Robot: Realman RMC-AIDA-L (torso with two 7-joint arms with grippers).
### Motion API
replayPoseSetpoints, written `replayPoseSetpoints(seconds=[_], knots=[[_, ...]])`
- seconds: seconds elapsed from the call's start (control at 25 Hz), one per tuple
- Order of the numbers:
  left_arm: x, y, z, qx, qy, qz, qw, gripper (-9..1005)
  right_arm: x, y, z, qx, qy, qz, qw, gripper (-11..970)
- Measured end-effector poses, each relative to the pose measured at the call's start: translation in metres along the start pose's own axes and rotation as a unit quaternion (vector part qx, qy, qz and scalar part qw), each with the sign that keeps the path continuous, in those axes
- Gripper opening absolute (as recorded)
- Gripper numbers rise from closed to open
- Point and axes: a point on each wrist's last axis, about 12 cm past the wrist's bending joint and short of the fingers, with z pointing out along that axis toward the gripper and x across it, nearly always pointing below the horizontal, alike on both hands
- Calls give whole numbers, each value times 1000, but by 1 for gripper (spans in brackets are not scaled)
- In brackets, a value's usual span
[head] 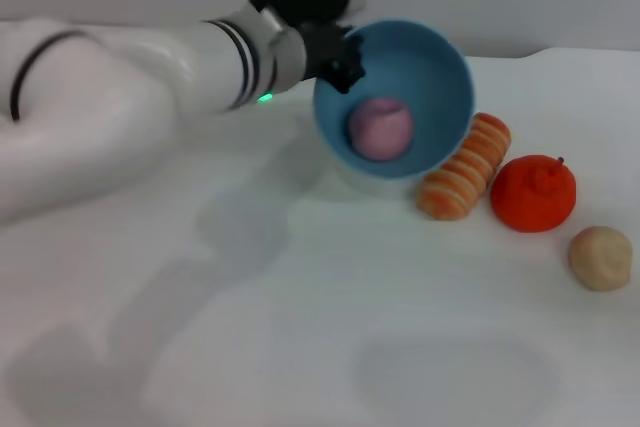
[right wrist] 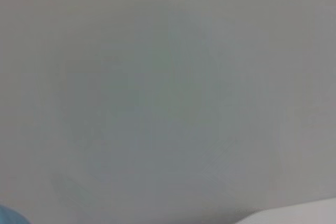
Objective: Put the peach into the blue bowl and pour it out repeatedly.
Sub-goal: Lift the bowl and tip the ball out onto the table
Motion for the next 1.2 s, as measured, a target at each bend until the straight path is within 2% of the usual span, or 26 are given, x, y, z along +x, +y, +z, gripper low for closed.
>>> replayPoseSetpoints(seconds=[0.08,0.24,0.32,0.36,0.4,0.52,0.6,0.72,0.96,1.2], knots=[[-2,-7,-1,-7,-18,37,999,-1,4,-2,-7,8,-1,6,1000,366],[-11,-31,-6,-10,-76,133,988,-1,11,-3,-14,17,1,20,1000,362],[-18,-43,-8,-10,-111,186,976,-1,13,-4,-16,20,1,25,999,359],[-21,-53,-11,-14,-140,231,963,-1,14,-4,-17,21,1,26,999,358],[-21,-53,-11,-14,-140,231,963,-1,14,-4,-17,21,1,26,999,357],[-26,-66,-14,-20,-176,281,943,-1,15,-4,-17,21,3,27,999,354],[-26,-70,-15,-24,-189,304,933,0,15,-4,-17,21,4,27,999,352],[-23,-77,-16,-40,-211,351,911,0,16,-3,-17,20,5,28,999,348],[-18,-92,-24,-66,-256,403,876,0,16,-1,-13,15,9,25,1000,341],[-14,-102,-28,-77,-278,423,859,-1,16,-2,-14,16,6,27,999,335]])
